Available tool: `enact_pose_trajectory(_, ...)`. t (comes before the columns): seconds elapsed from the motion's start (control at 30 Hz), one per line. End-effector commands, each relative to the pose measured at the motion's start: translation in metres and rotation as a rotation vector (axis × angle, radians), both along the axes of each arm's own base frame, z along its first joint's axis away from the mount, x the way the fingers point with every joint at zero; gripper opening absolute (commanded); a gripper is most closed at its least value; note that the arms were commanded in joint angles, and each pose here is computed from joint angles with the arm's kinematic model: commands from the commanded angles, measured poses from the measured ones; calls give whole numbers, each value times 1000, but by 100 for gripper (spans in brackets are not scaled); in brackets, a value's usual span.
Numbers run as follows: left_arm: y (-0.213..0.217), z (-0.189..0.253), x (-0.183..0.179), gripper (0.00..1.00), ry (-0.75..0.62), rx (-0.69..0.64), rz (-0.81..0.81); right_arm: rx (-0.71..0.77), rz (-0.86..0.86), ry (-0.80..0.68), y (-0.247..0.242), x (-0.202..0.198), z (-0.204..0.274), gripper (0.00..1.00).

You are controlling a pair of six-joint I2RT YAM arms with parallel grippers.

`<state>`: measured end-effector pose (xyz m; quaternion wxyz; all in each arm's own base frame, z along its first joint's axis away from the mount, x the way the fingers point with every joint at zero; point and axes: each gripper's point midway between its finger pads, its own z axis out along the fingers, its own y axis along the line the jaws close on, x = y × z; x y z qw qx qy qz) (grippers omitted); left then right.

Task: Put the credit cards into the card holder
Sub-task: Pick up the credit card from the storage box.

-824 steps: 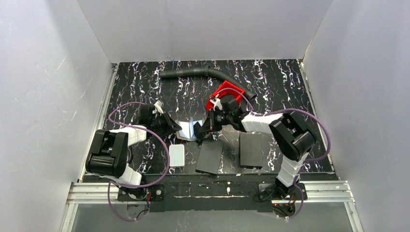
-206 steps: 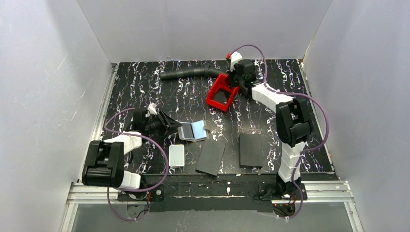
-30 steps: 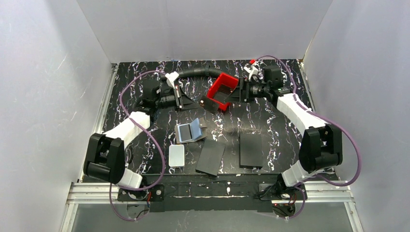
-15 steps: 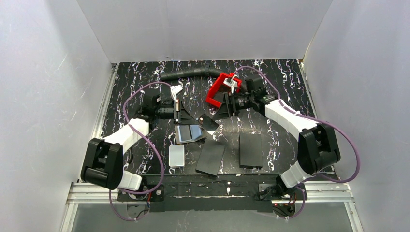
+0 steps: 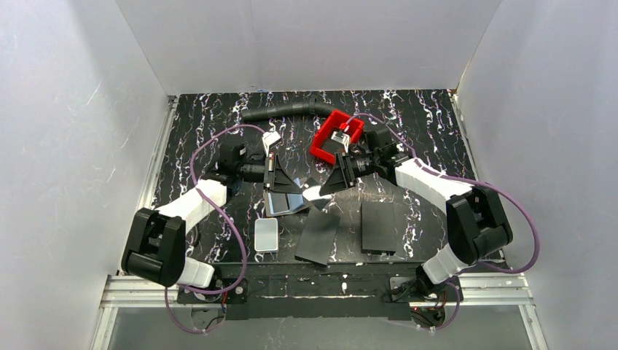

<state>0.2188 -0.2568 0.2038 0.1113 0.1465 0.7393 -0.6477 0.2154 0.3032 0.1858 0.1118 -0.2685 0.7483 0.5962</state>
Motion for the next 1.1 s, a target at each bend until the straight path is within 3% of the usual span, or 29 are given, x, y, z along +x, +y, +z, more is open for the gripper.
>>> enact_pose_trajectory(0.0, 0, 2, -10, 0, -17, -19, -52, 97, 50, -46, 1, -11, 28, 47)
enact_pose_trajectory(0.03, 0, 2, -10, 0, -17, -17, -50, 97, 48, -43, 0, -12, 28, 41)
enact_pose_trajectory(0.1, -1, 2, -8, 0, -16, -14, -41, 88, 34, -25, 0, -12, 27, 18)
enact_pose_trajectory(0.13, -1, 3, -5, 4, -7, -8, -25, 83, 17, -11, 1, -11, 27, 7)
enact_pose_trajectory(0.17, -2, 4, -2, 16, 14, -3, -10, 93, -6, -16, 3, -7, 28, 1)
enact_pose_trajectory(0.27, -4, 9, 5, 45, 66, 10, 42, 135, -114, 0, 7, 5, 37, 1)
enact_pose_trajectory(0.37, -3, 12, 10, 56, 90, 18, 92, 198, -247, 22, 10, 19, 49, 1)
enact_pose_trajectory(0.57, 10, -9, 28, 56, 254, 70, 331, 323, -477, 105, 13, 47, 61, 1)
enact_pose_trajectory(0.73, 19, 10, 41, 53, 148, 34, 496, 358, -553, 113, 26, 53, 64, 1)
enact_pose_trajectory(1.07, 23, 37, 59, 42, 110, -71, 606, 441, -562, 134, 45, 47, 79, 1)
